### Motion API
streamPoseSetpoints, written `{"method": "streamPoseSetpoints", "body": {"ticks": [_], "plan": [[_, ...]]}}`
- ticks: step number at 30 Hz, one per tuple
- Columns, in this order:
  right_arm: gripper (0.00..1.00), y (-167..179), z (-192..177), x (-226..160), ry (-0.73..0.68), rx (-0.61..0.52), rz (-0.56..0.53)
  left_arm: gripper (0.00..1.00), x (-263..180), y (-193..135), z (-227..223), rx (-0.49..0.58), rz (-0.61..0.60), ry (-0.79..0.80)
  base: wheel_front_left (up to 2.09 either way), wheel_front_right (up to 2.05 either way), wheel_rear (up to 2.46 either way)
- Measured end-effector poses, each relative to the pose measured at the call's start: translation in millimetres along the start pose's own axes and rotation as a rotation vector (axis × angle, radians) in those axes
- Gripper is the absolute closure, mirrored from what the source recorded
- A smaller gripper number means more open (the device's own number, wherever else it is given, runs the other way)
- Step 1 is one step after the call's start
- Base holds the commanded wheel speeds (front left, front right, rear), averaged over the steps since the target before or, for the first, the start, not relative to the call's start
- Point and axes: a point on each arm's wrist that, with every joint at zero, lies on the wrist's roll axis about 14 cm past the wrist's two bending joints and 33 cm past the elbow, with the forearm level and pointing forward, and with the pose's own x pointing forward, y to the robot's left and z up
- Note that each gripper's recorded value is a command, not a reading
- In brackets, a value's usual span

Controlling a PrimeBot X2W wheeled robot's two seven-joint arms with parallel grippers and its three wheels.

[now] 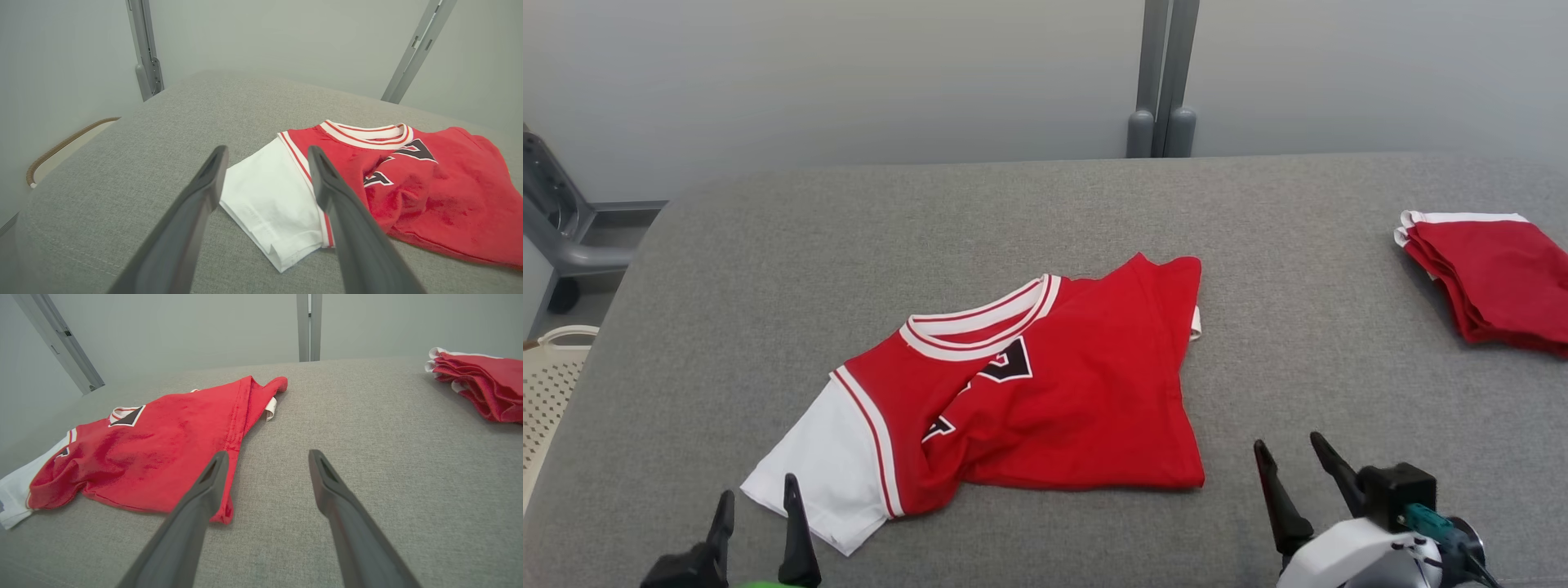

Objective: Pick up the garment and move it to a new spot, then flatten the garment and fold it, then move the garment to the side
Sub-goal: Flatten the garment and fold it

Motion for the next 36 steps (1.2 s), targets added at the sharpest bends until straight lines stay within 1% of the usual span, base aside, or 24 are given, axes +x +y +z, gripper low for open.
{"method": "streamPoseSetpoints", "body": {"ticks": [3, 6, 8, 11, 14, 17, 24, 26, 29, 33, 34, 35, 36], "plan": [[0.00, 9.0, -5.5, 7.6, 0.076, -0.053, 0.035, 0.00, 12.9, 5.3, 2.0, 0.039, 0.004, 0.041, 0.00, 0.00, 0.00], [0.00, 19.6, -9.0, 14.3, 0.140, -0.124, 0.072, 0.00, 25.5, 13.7, -4.3, 0.104, 0.001, 0.128, 0.00, 0.00, 0.00], [0.00, 25.9, -9.5, 18.5, 0.170, -0.150, 0.093, 0.00, 36.9, 19.0, -4.4, 0.153, -0.005, 0.171, 0.00, 0.00, 0.00], [0.00, 32.2, -13.9, 25.5, 0.223, -0.183, 0.115, 0.00, 52.3, 27.0, -14.6, 0.208, -0.018, 0.280, 0.00, 0.00, 0.00], [0.00, 36.4, -22.0, 30.1, 0.273, -0.190, 0.132, 0.00, 58.3, 39.0, -36.5, 0.254, -0.008, 0.420, 0.00, 0.00, 0.00], [0.00, 37.3, -28.2, 33.6, 0.303, -0.188, 0.138, 0.00, 60.6, 50.1, -55.0, 0.274, 0.019, 0.529, 0.00, 0.00, 0.00], [0.00, 27.6, -36.2, 39.6, 0.332, -0.174, 0.115, 0.00, 65.1, 58.4, -82.8, 0.275, 0.047, 0.656, 0.00, 0.00, 0.00], [0.00, 23.8, -38.4, 39.8, 0.339, -0.177, 0.105, 0.00, 64.3, 64.9, -88.9, 0.280, 0.075, 0.680, 0.00, 0.00, 0.00], [0.00, 20.2, -38.9, 40.8, 0.340, -0.175, 0.095, 0.00, 69.1, 69.7, -89.4, 0.280, 0.092, 0.672, 0.00, 0.00, 0.00], [0.00, 18.3, -40.1, 42.2, 0.343, -0.177, 0.091, 0.00, 74.2, 70.9, -92.7, 0.271, 0.072, 0.681, 0.00, 0.00, 0.00], [0.00, 18.3, -40.5, 42.7, 0.344, -0.178, 0.092, 0.05, 75.0, 71.6, -94.2, 0.266, 0.073, 0.689, 0.00, 0.00, 0.00], [0.00, 18.7, -41.4, 43.1, 0.346, -0.177, 0.093, 0.28, 75.5, 71.8, -96.3, 0.263, 0.070, 0.702, 0.00, 0.00, 0.00], [0.00, 19.2, -42.6, 43.4, 0.350, -0.177, 0.095, 0.47, 75.2, 72.5, -99.0, 0.254, 0.071, 0.718, 0.00, 0.00, 0.00]]}}
